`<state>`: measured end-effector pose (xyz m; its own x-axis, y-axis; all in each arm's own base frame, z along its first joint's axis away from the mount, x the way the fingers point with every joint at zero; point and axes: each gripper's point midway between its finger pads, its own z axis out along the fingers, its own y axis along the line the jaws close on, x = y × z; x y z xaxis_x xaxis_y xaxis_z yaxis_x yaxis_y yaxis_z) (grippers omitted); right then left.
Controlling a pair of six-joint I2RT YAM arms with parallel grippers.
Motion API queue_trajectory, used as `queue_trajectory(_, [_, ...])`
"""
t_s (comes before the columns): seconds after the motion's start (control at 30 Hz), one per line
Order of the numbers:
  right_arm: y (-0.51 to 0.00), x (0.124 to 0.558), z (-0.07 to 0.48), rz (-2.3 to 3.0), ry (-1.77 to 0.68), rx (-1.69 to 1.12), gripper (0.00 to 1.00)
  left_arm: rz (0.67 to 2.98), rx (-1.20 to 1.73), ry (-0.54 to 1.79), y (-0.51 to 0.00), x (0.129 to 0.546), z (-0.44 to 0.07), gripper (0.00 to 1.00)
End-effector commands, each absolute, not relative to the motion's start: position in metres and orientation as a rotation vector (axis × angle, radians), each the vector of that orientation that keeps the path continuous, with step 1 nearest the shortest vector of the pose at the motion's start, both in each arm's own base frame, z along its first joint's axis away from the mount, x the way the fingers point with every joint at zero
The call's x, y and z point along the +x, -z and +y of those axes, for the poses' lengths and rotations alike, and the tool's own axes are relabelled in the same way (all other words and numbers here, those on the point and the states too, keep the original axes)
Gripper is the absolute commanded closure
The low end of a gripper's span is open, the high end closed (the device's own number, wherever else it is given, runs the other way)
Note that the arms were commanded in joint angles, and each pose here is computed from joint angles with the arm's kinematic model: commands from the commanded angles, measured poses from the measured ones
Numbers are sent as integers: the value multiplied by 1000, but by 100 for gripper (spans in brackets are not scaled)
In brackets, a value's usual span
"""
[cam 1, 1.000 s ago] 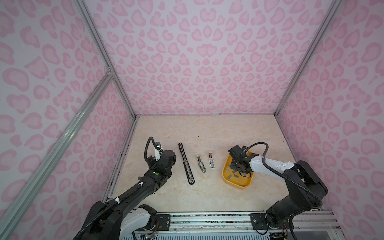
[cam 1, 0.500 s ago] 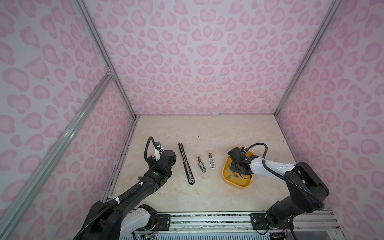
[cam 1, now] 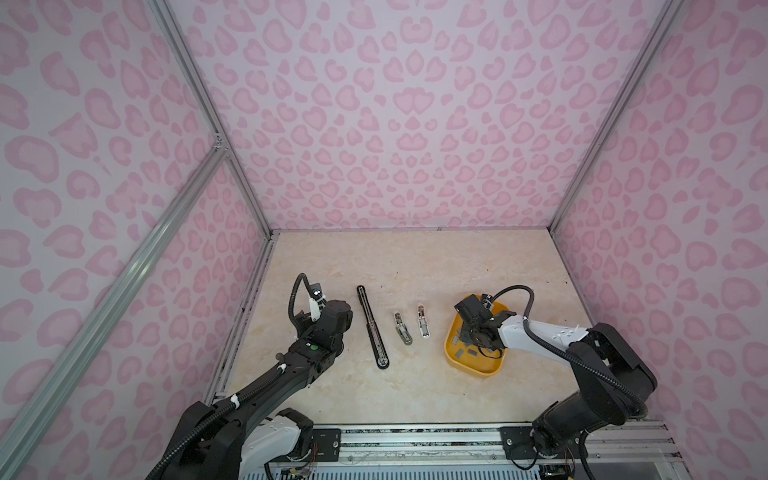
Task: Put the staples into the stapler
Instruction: 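Lift the staple strip with the right gripper toward the white stapler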
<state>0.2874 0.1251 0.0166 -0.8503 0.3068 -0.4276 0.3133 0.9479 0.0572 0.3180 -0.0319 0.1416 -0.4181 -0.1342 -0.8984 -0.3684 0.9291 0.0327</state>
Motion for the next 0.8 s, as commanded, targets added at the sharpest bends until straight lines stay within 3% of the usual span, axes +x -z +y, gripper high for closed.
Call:
queue_trajectory(0.0, [-8, 271, 119, 2718, 58, 456, 86, 1970, -385, -266, -150, 321, -31, 3])
queue_trajectory(0.33, [-30, 289, 124, 2653, 38, 407, 89, 1970, -387, -264, -150, 321, -31, 3])
queue_trajectory(0.77, [-114, 326, 162, 2389, -104, 125, 90, 1956, -409, -239, -149, 315, -29, 2])
